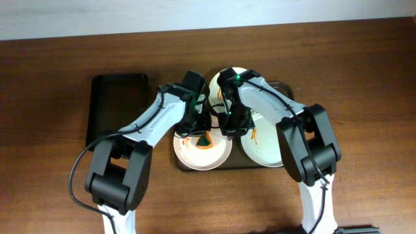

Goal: Clean dirty plates on tray and stack at the side
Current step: 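Scrub the plate surface with the sponge while the right gripper holds it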

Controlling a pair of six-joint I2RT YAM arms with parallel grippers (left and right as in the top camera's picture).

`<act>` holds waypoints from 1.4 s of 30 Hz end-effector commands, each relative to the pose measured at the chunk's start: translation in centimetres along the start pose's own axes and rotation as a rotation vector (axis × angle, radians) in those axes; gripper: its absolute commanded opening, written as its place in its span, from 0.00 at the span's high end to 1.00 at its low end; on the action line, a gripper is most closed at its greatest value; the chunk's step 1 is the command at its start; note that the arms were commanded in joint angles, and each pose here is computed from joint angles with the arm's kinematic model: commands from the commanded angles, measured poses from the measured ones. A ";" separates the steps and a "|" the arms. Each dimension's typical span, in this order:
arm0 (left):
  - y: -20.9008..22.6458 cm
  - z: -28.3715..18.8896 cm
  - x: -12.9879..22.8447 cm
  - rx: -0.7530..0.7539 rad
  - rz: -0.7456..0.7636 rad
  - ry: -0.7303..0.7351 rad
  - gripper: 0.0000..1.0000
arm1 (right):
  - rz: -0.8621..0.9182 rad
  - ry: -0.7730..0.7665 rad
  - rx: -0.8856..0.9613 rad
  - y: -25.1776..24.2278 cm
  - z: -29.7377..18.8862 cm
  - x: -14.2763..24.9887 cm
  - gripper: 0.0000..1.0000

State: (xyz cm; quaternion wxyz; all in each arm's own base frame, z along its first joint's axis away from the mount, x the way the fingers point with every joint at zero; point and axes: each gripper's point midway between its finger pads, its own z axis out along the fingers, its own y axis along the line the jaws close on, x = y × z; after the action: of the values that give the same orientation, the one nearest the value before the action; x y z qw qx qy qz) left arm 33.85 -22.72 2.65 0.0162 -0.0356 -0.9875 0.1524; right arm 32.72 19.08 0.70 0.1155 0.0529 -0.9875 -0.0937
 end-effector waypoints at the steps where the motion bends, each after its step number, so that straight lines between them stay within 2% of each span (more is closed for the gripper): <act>1: 2.4 0.2 0.7 -0.108 -0.009 -0.009 1.00 | 0.024 0.006 0.033 -1.0 0.3 0.2 0.95; 5: 4.4 2.3 1.9 -0.157 -0.013 0.000 1.00 | 0.024 0.005 0.033 -1.0 0.3 0.1 0.95; 10: 10.7 1.5 2.4 -0.493 -0.008 -0.049 1.00 | 0.024 0.006 0.033 -1.0 0.3 0.2 0.95; 12: 11.3 1.0 2.0 -0.535 -0.004 -0.068 1.00 | 0.024 0.006 0.033 -1.0 0.3 0.2 0.95; 16: 10.5 -0.7 -0.1 -0.553 0.046 -0.114 1.00 | 0.025 0.010 0.034 -1.1 0.3 0.2 0.95; 19: 9.8 -3.7 -2.5 -0.597 0.048 -0.182 1.00 | 0.025 0.010 0.034 -1.1 0.3 0.3 0.95; 23: 7.8 -5.7 -4.4 -0.546 0.047 -0.235 1.00 | 0.025 0.010 0.034 -1.1 0.3 0.3 0.95; 28: 1.9 -3.3 -3.0 -0.183 0.057 -0.131 1.00 | 0.025 0.009 0.034 -1.1 0.3 0.2 0.95; 34: 2.8 -0.3 0.0 -0.154 0.009 -0.033 1.00 | 0.024 0.006 0.033 -1.0 0.3 0.2 0.95; 37: 4.3 1.2 1.5 -0.184 0.000 0.002 1.00 | 0.024 0.006 0.033 -1.0 0.3 0.2 0.95; 42: 9.9 -0.3 0.9 -0.496 0.007 -0.071 1.00 | 0.025 0.009 0.034 -1.1 0.3 0.2 0.95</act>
State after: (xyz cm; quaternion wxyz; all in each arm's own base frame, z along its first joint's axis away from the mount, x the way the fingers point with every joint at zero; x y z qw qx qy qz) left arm 33.56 -17.75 0.74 -0.0166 -0.0452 -0.9986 0.0201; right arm 32.65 19.17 0.71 0.1173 0.0511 -0.9871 -0.0963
